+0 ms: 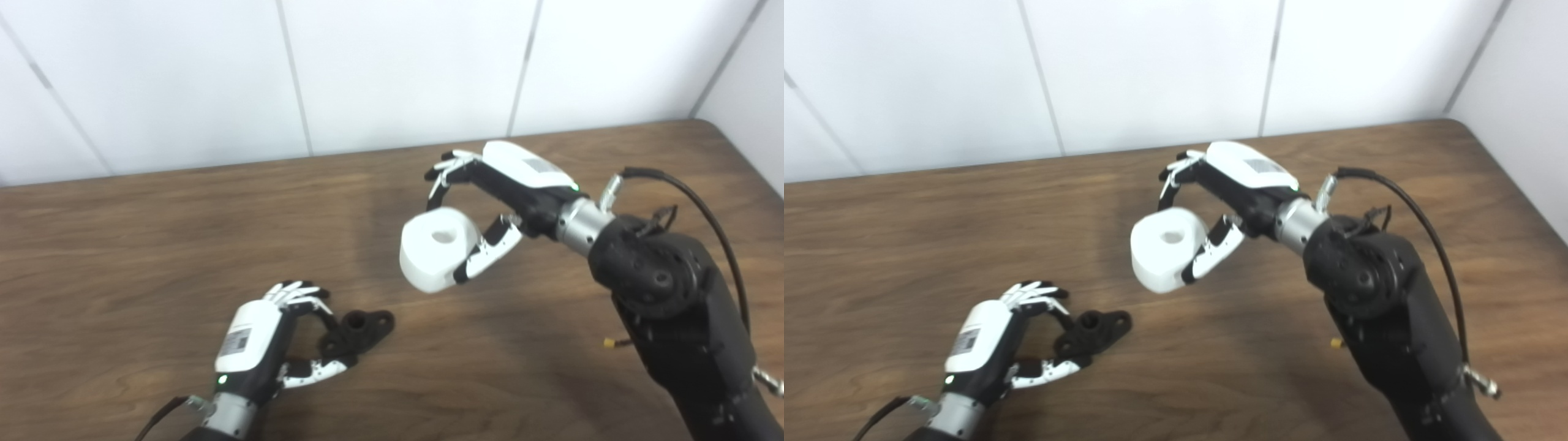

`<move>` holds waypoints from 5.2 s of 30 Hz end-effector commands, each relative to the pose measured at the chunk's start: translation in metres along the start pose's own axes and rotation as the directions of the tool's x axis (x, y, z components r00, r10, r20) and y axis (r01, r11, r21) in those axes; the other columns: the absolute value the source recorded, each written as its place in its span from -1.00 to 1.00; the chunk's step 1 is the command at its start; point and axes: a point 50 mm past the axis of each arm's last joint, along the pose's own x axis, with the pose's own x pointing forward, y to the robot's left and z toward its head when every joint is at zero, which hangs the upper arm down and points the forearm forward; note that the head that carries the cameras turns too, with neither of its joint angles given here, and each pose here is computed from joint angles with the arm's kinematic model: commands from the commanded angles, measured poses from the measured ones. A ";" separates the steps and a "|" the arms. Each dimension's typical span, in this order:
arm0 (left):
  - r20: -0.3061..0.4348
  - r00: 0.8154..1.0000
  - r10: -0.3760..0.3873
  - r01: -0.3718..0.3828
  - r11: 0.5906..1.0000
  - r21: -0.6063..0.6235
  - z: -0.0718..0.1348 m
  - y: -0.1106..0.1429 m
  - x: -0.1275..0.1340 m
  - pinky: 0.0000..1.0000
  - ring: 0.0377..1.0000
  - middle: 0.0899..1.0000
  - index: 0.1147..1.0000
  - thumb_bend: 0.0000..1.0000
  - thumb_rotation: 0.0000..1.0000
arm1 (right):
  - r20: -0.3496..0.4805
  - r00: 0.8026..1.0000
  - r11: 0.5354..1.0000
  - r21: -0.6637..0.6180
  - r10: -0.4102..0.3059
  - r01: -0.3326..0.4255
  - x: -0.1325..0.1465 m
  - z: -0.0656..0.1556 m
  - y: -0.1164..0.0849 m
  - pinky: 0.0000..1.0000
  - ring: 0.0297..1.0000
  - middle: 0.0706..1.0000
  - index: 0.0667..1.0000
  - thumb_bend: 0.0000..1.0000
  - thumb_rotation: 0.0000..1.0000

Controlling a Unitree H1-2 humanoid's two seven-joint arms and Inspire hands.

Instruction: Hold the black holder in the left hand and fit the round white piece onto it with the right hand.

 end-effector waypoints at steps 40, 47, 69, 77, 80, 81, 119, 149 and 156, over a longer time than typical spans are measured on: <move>-0.027 0.997 -0.070 0.070 0.997 0.015 0.015 -0.022 0.009 0.88 0.72 0.50 -0.16 0.04 -0.91 | 0.163 0.986 0.999 -0.029 0.031 -0.026 0.019 0.038 0.024 0.55 0.89 0.67 -0.10 0.04 -0.72; -0.027 0.997 -0.069 0.070 0.997 0.011 0.014 -0.023 0.009 0.87 0.72 0.50 -0.16 0.04 -0.91 | 0.171 0.985 0.999 -0.036 0.025 -0.019 0.026 0.039 0.026 0.52 0.87 0.67 -0.10 0.04 -0.72; -0.032 0.997 -0.076 0.076 0.997 0.008 0.014 -0.025 0.011 0.87 0.73 0.51 -0.16 0.04 -0.91 | 0.167 0.985 0.998 -0.045 0.042 -0.035 0.035 0.038 0.036 0.57 0.87 0.66 -0.10 0.04 -0.72; -0.025 0.997 -0.069 0.069 0.998 0.006 0.013 -0.026 0.011 0.85 0.72 0.50 -0.16 0.04 -0.91 | 0.170 0.984 0.999 -0.033 0.045 -0.040 0.038 0.039 0.041 0.56 0.87 0.66 -0.10 0.04 -0.72; -0.027 0.997 -0.070 0.071 0.997 0.006 0.013 -0.026 0.012 0.86 0.72 0.50 -0.16 0.04 -0.91 | 0.166 0.985 0.999 -0.029 0.050 -0.046 0.039 0.039 0.043 0.58 0.88 0.67 -0.10 0.04 -0.73; -0.027 0.997 -0.071 0.071 0.997 0.006 0.013 -0.026 0.012 0.86 0.72 0.50 -0.16 0.04 -0.91 | 0.165 0.985 0.998 -0.031 0.051 -0.046 0.039 0.039 0.043 0.58 0.88 0.67 -0.10 0.04 -0.73; -0.023 0.997 -0.070 0.070 0.998 0.006 0.016 -0.025 0.012 0.86 0.72 0.51 -0.16 0.04 -0.91 | 0.156 0.983 0.989 -0.122 0.097 -0.078 0.039 0.036 0.052 0.64 0.88 0.72 0.41 0.86 -0.50; -0.036 0.997 -0.065 0.065 0.998 0.010 0.014 -0.025 0.014 0.85 0.71 0.48 -0.15 0.04 -0.90 | 0.130 0.991 0.998 -0.060 0.038 -0.030 0.032 0.033 0.043 0.88 1.00 1.00 1.00 1.00 -0.19; -0.056 0.993 -0.102 0.103 0.995 0.015 0.015 -0.024 0.017 0.85 0.74 0.65 0.36 0.71 -0.74 | 0.120 0.992 0.997 -0.063 0.043 -0.036 0.035 0.028 0.042 0.90 1.00 1.00 1.00 1.00 -0.11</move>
